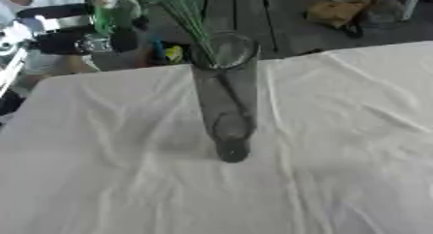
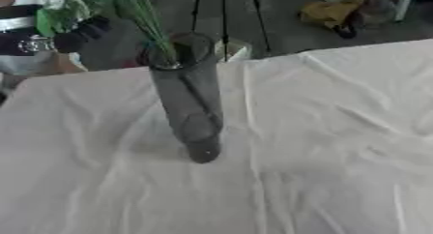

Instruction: Arrange flowers into the vase.

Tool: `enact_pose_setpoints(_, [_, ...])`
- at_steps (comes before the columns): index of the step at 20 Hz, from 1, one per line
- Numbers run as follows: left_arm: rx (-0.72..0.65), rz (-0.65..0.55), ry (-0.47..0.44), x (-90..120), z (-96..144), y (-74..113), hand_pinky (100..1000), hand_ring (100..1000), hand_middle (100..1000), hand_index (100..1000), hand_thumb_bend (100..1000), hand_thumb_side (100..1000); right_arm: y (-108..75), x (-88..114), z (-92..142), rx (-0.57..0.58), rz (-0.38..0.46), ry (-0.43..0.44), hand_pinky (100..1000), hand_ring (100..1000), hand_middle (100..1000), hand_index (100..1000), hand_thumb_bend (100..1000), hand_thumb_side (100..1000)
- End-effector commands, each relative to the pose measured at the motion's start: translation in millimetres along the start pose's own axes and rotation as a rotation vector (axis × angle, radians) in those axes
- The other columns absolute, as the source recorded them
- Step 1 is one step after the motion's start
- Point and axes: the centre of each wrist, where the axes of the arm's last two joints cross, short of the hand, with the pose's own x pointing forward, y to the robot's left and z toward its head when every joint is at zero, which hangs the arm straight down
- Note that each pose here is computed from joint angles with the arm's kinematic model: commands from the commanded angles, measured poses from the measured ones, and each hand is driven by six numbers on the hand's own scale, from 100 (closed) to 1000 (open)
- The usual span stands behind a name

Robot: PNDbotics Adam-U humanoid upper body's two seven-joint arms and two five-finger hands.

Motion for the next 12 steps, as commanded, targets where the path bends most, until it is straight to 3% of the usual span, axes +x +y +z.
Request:
enact_pose_setpoints(1, [-0.002,-0.037,0.011,4.7,4.0,10.6,899,915,928,1000,609,1000,-1.0,6.4,-5.3,0.008,0.005,-0.023,646,485,443,681,100,977])
enact_pose_setpoints(7, [-0.044,-0.081,0.032,5.0,4.5,11.5,909,922,934,1000,391,947,-0.7,6.3,-5.2,0.010,0.005,-0.018,647,485,442,681,100,978])
enact_pose_setpoints(12, [-0.037,-0.094,0.050,2.8,4.4,9.9,908,921,933,1000,399,944,0.0,6.1,-5.3,0.014,0.004,-0.016,648,485,442,681,100,979])
